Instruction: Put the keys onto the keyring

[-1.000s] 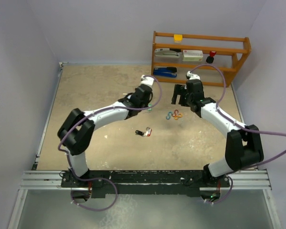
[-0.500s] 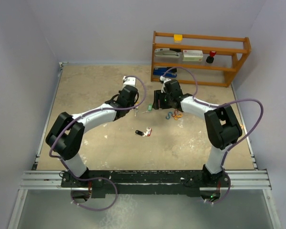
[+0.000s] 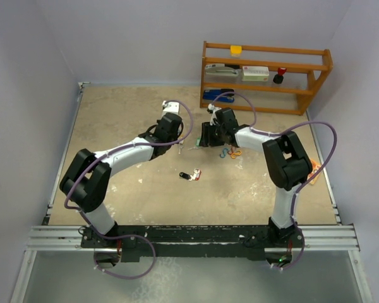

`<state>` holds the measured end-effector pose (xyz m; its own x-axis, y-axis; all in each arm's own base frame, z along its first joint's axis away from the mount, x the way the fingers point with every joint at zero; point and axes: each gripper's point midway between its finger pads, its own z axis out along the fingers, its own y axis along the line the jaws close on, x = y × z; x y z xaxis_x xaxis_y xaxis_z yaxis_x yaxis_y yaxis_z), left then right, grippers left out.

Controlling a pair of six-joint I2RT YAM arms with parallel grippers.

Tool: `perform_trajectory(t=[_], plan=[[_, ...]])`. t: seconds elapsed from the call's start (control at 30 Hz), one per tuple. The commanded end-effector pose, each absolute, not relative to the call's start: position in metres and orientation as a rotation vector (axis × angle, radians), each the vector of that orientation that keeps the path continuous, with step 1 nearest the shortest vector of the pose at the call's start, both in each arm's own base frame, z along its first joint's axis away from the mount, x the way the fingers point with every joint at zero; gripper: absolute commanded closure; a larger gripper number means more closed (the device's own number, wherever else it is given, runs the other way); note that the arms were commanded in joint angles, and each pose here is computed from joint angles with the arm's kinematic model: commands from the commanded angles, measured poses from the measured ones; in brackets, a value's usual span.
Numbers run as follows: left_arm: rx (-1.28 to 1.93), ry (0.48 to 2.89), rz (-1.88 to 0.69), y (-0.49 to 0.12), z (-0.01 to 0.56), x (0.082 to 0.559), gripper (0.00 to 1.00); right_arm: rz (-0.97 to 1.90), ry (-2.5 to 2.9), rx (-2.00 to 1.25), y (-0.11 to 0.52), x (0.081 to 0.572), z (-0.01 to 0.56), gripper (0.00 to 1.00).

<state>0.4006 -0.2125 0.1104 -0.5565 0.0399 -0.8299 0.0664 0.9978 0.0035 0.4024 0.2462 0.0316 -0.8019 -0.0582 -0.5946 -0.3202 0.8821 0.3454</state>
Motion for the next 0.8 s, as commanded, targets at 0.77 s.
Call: perform_trajectory(t=[0.77], plan=[[0.027, 2.12, -0.086, -0.213, 0.122, 0.411, 1.0, 0.7, 2.424, -0.355, 0.278, 0.403, 0.03, 0.63]])
